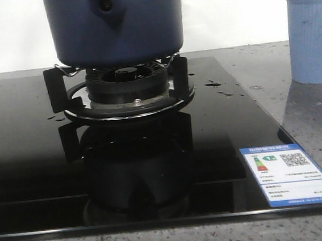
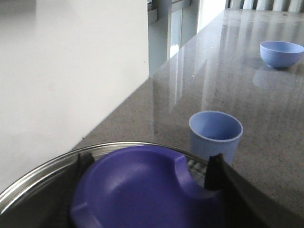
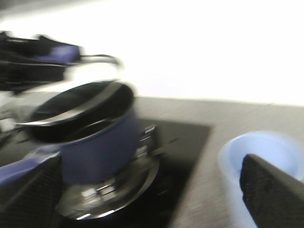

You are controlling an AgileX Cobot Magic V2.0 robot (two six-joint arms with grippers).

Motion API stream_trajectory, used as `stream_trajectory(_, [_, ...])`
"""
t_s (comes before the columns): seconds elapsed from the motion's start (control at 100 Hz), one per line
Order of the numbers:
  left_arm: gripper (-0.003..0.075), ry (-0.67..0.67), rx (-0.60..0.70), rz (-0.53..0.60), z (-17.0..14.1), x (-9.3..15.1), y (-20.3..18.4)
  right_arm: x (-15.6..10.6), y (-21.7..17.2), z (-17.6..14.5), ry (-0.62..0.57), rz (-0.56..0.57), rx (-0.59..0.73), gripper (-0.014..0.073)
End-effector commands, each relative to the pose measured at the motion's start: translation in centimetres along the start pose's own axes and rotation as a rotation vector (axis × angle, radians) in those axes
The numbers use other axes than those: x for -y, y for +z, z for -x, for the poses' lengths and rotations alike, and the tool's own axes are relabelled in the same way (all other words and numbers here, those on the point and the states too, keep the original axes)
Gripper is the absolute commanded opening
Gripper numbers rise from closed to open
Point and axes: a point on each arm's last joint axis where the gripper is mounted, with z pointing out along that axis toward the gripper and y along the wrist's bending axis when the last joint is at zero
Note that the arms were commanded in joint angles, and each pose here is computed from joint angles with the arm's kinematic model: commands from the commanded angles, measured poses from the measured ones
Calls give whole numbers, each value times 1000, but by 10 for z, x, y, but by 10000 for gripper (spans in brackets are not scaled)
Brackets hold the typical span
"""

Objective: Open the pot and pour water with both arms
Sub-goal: 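Reach the right gripper to the light-blue ribbed cup and grasp it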

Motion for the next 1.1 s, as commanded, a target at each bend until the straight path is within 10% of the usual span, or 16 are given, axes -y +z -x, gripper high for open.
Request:
stream_trajectory(0.0, [274,49,169,29,53,16,-25,9,-4,19,-109,-120,115,665])
stream_trajectory(0.16, [274,50,201,71,72,24,-44,15,0,16,-251,-174,84,665])
stream_trajectory(1.09, [274,93,227,74,86,38,-55,48,97,-57,-146,-378,-30,665])
